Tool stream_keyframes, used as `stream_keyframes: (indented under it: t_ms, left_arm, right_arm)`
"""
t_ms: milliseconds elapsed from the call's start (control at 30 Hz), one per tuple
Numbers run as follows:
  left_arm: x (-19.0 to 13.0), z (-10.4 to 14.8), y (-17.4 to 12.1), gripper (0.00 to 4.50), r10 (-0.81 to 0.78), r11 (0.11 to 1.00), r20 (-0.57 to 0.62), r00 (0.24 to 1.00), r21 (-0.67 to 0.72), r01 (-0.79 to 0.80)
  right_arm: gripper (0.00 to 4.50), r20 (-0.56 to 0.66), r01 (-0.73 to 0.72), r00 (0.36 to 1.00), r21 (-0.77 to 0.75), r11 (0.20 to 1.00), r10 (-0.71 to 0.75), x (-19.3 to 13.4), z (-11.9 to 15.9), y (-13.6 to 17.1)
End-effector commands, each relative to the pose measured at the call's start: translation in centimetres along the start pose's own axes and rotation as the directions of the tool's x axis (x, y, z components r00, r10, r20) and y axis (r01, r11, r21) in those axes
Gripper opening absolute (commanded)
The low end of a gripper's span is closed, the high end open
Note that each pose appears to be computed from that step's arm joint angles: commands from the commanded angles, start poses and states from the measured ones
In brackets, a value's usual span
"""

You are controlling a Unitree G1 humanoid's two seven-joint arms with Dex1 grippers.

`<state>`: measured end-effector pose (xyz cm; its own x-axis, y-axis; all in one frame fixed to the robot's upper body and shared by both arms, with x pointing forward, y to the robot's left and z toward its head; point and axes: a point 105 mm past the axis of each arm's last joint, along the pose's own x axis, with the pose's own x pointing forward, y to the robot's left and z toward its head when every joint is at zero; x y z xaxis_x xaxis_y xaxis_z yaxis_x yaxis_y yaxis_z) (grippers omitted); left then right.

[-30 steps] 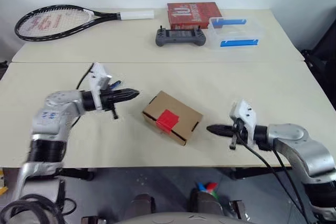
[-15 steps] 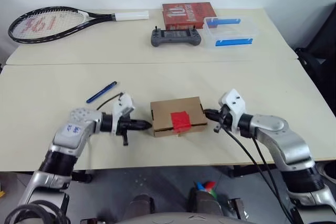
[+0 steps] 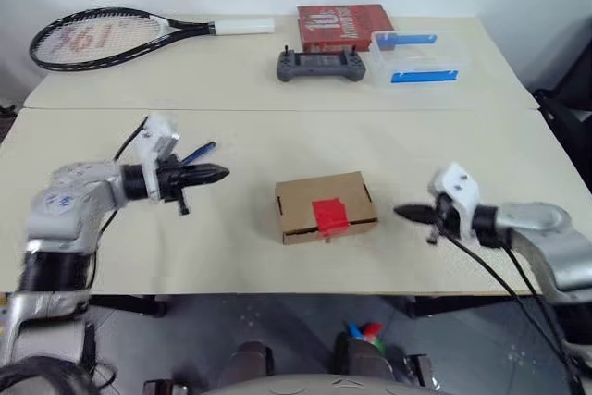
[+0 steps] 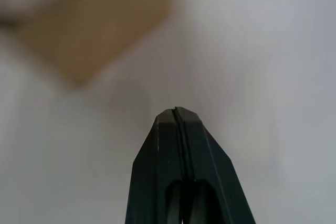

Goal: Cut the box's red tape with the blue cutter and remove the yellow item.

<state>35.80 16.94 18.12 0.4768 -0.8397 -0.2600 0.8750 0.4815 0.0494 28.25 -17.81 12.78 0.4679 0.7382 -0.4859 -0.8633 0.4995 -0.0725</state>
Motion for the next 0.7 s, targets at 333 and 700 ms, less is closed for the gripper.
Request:
stream_keyframes:
  t_ms: [333, 700]
  left_arm:
    - [7.0, -1.9, -3.4, 0.04, -0.289, 0.95, -0.096, 0.953, 0.097, 0.298]
    - [7.8, -2.8, -8.4, 0.04, -0.223, 0.974, 0.011, 0.975, -0.028, 0.223]
  right_arm:
    - [0.0, 0.144, 0.06, 0.988, 0.022, 0.998, -0.063, 5.0, 3.7, 2.1]
    - [0.0, 0.217, 0.2, 0.954, 0.059, 0.978, -0.208, 4.9, 5.9, -4.4]
